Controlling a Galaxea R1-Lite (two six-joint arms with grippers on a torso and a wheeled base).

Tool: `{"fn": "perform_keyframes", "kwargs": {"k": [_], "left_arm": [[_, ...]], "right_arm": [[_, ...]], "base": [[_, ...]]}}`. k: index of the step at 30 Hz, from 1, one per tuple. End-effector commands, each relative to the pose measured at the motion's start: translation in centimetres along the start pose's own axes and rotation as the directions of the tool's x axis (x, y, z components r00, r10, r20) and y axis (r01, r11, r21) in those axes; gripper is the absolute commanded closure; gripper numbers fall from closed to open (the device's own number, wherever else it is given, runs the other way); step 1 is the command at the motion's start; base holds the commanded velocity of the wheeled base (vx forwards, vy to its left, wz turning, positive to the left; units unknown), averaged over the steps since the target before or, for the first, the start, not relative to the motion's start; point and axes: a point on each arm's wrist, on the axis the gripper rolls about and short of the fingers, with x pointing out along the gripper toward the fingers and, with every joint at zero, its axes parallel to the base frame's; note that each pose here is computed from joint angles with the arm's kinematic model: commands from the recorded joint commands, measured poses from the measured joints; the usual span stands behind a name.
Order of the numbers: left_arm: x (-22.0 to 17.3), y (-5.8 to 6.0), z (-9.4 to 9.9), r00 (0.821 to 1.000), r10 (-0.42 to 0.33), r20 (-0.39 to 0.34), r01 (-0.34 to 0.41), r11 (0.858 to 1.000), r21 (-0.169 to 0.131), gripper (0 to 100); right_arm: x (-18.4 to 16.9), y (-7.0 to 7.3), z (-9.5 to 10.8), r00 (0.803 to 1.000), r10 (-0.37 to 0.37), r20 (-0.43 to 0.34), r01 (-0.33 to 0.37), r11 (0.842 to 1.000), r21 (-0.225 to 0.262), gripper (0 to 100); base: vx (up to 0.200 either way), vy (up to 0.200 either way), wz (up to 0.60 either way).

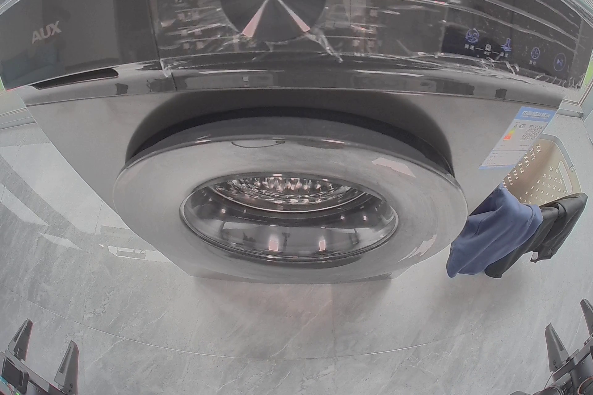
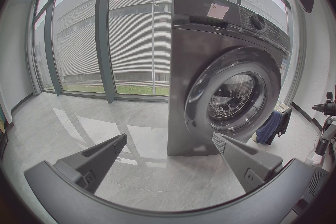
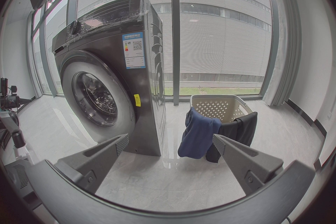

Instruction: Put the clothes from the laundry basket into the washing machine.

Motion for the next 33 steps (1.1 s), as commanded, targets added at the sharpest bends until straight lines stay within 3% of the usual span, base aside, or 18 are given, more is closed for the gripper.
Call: {"fn": "perform_keyframes", "kwargs": {"k": [1,13,19,33], "left_arm": [[0.0,0.02,-0.44,1.0,0.0,0.0,0.0,1.0,0.0,0],[0.0,0.02,-0.44,1.0,0.0,0.0,0.0,1.0,0.0,0],[0.0,0.02,-0.44,1.0,-0.001,0.0,0.001,1.0,0.001,0],[0.0,0.02,-0.44,1.0,0.0,0.0,0.0,1.0,0.001,0]], "right_arm": [[0.0,0.01,-0.52,1.0,0.0,-0.001,0.0,1.0,-0.001,0],[0.0,0.0,-0.52,1.0,0.002,-0.001,-0.002,1.0,-0.001,0],[0.0,0.0,-0.52,1.0,0.002,-0.001,-0.002,1.0,-0.001,0],[0.0,0.01,-0.52,1.0,0.0,-0.001,0.0,1.0,-0.004,0]], "base": [[0.0,0.0,0.0],[0.0,0.0,0.0],[0.0,-0.2,0.0],[0.0,0.0,0.0]]}}
